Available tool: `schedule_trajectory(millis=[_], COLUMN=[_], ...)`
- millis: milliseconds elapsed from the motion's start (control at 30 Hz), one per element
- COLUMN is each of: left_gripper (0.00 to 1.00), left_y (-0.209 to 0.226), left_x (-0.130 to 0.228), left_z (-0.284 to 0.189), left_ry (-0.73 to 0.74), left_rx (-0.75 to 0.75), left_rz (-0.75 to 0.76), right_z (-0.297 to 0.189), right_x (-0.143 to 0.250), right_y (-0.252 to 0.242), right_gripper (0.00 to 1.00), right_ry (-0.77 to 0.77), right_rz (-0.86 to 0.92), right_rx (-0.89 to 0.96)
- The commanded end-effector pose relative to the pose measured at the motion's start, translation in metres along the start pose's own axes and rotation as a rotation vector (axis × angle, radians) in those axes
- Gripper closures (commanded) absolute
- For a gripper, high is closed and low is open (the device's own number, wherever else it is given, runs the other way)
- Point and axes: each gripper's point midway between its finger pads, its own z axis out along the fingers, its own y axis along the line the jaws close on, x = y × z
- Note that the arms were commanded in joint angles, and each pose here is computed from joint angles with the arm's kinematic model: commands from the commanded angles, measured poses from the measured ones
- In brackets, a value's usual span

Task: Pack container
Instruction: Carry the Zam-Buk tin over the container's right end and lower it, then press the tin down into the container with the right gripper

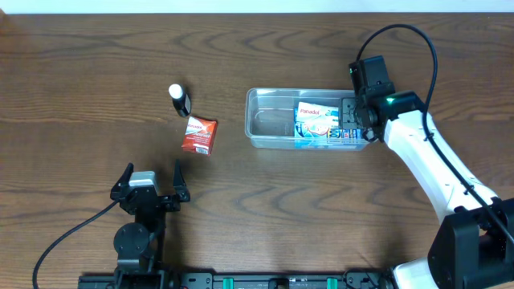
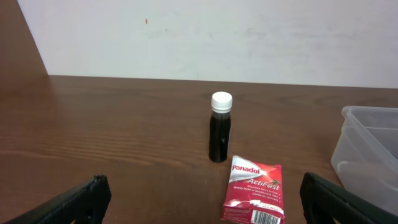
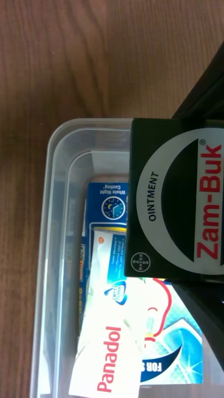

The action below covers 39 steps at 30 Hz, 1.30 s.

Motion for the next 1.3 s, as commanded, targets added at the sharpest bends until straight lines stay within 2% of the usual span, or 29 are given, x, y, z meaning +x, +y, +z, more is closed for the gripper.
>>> schedule_trajectory(millis=[0,100,167,467,567,633,767,800,1267], left_gripper=[0.02,0.02,0.02,0.02,0.02,0.02,0.02,0.02,0.02], left_y=[0.003,0.003,0.003,0.003,0.003,0.003,0.003,0.003,0.003], left_x=[0.018,0.018,0.018,0.018,0.018,0.018,0.018,0.018,0.018], left_z=[0.001,0.001,0.001,0.001,0.001,0.001,0.001,0.001,0.001], left_ry=[0.05,0.05,0.05,0.05,0.05,0.05,0.05,0.05,0.05], left_rx=[-0.011,-0.011,-0.011,-0.011,-0.011,-0.011,-0.011,-0.011,-0.01], left_rz=[0.009,0.009,0.009,0.009,0.009,0.009,0.009,0.009,0.009], right_z=[0.002,0.002,0.002,0.002,0.002,0.002,0.003,0.003,0.026], right_x=[0.0,0.0,-0.001,-0.004,-0.004,-0.003,-0.002,-0.002,0.001], right_y=[-0.001,-0.005,-0.009,0.001,0.013,0.015,0.016,0.016,0.04], right_gripper=[0.25,0.11,0.08,0.15,0.22,0.36,0.95,0.99,0.99], right_ry=[-0.006,-0.002,-0.006,-0.017,-0.011,-0.008,-0.003,-0.001,0.031], right_rz=[-0.018,-0.018,-0.015,-0.042,-0.048,-0.048,-0.049,-0.049,-0.06], right_rx=[0.018,0.031,0.047,-0.01,-0.077,-0.091,-0.097,-0.097,-0.198])
